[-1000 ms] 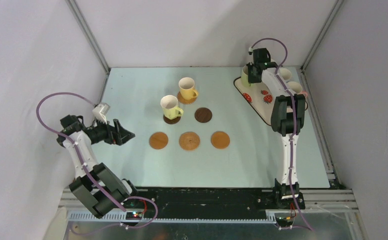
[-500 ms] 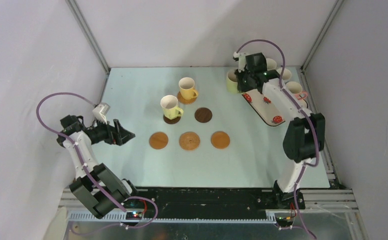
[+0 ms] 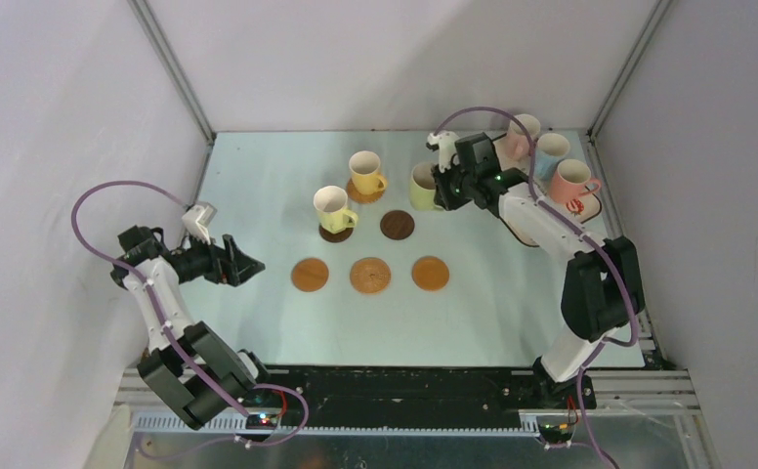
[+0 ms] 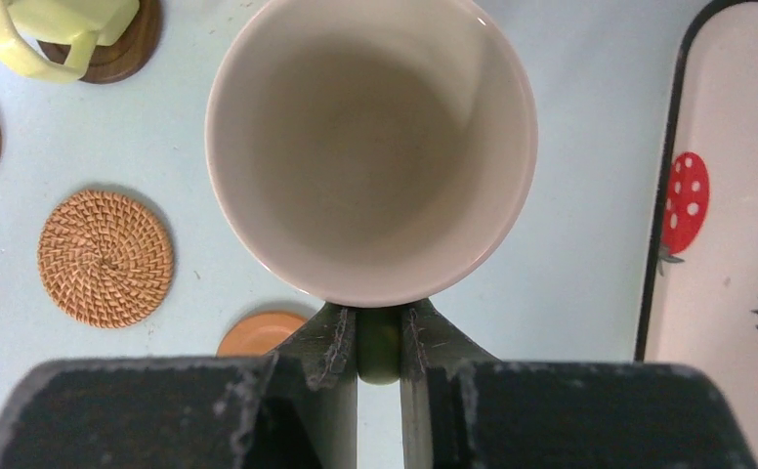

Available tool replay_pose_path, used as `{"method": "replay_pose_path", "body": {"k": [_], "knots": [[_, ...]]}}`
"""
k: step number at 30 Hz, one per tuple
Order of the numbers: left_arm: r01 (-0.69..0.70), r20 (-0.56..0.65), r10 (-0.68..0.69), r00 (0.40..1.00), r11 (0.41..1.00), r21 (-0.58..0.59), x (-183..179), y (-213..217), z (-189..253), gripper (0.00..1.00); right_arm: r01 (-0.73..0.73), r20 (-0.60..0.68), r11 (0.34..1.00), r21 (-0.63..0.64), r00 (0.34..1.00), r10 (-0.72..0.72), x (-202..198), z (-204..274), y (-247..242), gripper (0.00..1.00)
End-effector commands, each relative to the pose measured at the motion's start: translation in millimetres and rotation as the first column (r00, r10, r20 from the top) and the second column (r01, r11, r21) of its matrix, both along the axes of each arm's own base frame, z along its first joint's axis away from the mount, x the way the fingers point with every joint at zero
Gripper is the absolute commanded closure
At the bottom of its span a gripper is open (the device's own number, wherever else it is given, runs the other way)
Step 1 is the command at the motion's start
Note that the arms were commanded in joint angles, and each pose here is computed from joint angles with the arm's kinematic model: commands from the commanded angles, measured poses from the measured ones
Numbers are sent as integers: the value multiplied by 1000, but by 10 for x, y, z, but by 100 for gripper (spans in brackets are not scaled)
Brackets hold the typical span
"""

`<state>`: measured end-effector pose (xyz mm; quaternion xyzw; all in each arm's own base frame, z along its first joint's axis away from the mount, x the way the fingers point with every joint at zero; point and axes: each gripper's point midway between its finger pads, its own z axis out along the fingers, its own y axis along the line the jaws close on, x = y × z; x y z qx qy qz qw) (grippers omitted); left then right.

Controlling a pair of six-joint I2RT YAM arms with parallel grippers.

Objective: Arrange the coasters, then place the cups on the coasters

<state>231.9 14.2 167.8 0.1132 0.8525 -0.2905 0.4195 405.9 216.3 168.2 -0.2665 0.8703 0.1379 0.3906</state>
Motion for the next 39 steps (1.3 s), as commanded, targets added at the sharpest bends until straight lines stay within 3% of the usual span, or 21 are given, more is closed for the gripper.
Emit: {"method": "replay_pose_path", "body": {"k": [1,10,16,39], "knots": [[15,61,-16,998,1000,16,9,-13,113,2,-63,182,991,116,982,42,171,399,326,100],[21,53,-22,998,1000,7,8,-17,103,2,-139,219,988,74,968,120,184,258,643,100],[24,50,-24,998,1000,2,14,-14,95,2,-157,139,986,57,979,148,232,73,763,100],[27,55,-27,998,1000,8,5,-21,100,2,-147,57,989,-13,987,148,212,-361,762,100]]}}
